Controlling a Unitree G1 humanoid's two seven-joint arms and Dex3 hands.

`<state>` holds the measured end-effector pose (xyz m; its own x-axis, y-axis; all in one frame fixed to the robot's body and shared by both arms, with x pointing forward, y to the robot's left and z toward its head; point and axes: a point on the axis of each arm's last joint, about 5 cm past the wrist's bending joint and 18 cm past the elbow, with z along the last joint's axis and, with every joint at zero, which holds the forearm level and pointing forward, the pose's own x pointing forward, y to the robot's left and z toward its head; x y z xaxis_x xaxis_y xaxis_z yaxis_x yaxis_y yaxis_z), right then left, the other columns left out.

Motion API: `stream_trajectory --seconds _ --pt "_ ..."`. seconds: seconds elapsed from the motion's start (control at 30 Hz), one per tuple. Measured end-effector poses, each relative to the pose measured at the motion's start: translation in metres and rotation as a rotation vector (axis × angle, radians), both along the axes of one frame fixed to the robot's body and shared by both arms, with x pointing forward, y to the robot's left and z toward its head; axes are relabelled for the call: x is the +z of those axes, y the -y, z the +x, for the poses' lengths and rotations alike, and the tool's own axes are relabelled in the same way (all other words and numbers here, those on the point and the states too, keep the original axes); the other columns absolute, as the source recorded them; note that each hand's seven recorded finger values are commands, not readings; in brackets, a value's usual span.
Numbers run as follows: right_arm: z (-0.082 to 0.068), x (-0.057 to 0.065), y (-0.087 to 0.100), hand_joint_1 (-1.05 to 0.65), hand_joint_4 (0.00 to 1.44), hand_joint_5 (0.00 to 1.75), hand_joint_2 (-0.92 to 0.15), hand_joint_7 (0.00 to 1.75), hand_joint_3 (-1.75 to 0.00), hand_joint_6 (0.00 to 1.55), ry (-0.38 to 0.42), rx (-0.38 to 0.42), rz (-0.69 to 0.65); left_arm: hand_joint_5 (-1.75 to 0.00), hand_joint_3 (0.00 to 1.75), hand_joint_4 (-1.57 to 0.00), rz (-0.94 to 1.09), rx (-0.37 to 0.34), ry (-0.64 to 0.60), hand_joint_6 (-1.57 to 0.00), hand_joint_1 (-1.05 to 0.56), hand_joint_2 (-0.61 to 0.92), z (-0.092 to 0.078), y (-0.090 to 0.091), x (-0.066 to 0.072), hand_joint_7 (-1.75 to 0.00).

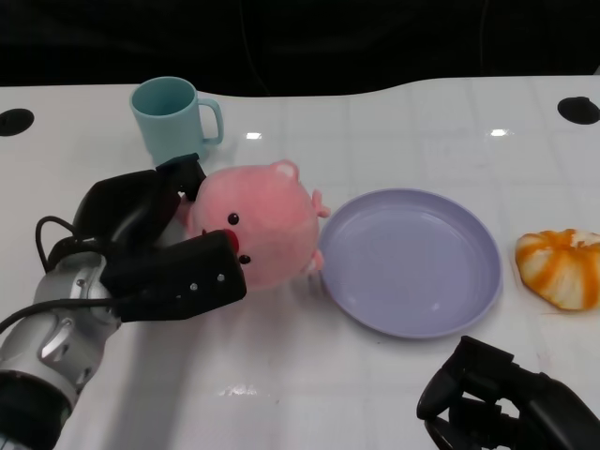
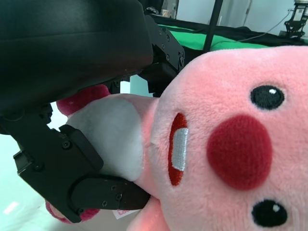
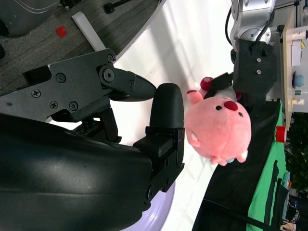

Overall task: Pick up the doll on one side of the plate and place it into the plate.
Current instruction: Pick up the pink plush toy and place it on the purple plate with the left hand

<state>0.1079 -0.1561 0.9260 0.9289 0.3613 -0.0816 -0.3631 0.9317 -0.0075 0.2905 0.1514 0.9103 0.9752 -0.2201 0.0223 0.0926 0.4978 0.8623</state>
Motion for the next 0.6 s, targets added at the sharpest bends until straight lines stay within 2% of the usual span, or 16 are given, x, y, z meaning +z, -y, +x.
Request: stream_trajectory --seconds 0.17,0.37,0.43,0.47,0.57,0.6 --pt "0.000 0.000 0.000 -0.22 0.66 1.75 -0.83 1.69 -0.68 0.44 0.003 0.002 -0.005 -1.75 1.00 -0.92 -0.013 -0.017 0.021 -0.72 -0.16 0.48 0.001 0.003 0.013 -1.75" --pt "0.002 0.000 -0.001 -0.22 0.66 1.75 -0.83 1.69 -0.69 0.44 0.008 0.003 -0.014 -1.75 1.28 -0.94 -0.041 -0.067 0.046 -0.76 -0.15 0.36 0.002 0.017 0.021 -1.75" --pt "0.002 0.000 -0.002 -0.22 0.67 1.75 -0.82 1.70 -0.69 0.44 0.012 0.005 -0.012 -1.75 1.32 -0.94 -0.058 -0.090 0.059 -0.77 -0.16 0.35 0.004 0.026 0.025 -1.75" --pt "0.003 0.001 -0.002 -0.22 0.67 1.75 -0.82 1.70 -0.69 0.44 0.014 0.007 -0.010 -1.75 1.32 -0.94 -0.064 -0.103 0.066 -0.77 -0.16 0.34 0.006 0.031 0.028 -1.75" --pt "0.003 0.000 -0.004 -0.22 0.67 1.75 -0.82 1.70 -0.70 0.44 0.013 0.011 -0.007 -1.75 1.16 -0.92 -0.069 -0.145 0.077 -0.74 -0.18 0.39 0.010 0.045 0.036 -1.75" --pt "0.003 0.000 -0.004 -0.22 0.67 1.75 -0.82 1.70 -0.70 0.44 0.013 0.013 -0.006 -1.75 1.15 -0.92 -0.070 -0.158 0.073 -0.77 -0.18 0.39 0.012 0.049 0.037 -1.69"
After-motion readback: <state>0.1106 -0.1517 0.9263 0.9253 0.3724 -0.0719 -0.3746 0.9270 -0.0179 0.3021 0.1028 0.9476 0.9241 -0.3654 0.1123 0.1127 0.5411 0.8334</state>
